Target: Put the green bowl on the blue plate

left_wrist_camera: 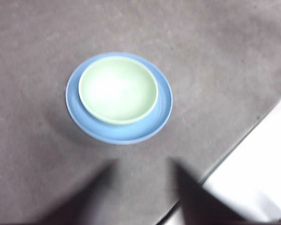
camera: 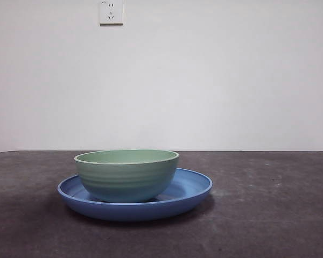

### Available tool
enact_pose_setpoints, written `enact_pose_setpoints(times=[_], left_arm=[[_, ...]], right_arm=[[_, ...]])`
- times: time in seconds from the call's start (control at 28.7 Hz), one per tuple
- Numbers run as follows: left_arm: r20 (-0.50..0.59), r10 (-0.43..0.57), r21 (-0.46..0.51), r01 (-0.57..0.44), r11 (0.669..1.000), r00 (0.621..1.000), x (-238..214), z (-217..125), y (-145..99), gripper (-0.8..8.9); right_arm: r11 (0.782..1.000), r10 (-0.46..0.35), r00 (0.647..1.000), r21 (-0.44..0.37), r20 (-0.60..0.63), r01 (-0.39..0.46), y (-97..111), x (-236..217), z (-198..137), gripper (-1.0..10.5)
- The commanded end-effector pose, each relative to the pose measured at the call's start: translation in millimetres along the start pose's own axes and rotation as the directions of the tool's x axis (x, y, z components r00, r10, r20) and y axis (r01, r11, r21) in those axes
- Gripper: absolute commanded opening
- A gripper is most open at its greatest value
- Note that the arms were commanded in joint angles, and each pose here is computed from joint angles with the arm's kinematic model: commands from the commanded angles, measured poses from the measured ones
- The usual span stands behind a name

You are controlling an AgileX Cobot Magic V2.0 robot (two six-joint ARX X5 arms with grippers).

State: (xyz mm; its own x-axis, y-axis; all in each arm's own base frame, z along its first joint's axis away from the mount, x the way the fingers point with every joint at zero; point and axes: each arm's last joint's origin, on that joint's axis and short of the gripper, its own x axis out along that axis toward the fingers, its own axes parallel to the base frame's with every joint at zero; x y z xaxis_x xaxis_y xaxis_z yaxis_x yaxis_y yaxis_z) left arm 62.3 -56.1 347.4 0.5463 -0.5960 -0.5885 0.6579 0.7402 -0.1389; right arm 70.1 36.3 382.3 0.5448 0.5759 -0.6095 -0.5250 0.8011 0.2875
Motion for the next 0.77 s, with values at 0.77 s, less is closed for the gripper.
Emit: enact_pose_setpoints(times=[0.77], left_arm=[[0.126,0.167,0.033,-0.172,0.984,0.978,-12.3,0.9,13.2,0.15]], right_arm=[[1.000,0.007,1.000,-0.024,0.026,-0.006,1.8,-3.0,3.6,0.2]])
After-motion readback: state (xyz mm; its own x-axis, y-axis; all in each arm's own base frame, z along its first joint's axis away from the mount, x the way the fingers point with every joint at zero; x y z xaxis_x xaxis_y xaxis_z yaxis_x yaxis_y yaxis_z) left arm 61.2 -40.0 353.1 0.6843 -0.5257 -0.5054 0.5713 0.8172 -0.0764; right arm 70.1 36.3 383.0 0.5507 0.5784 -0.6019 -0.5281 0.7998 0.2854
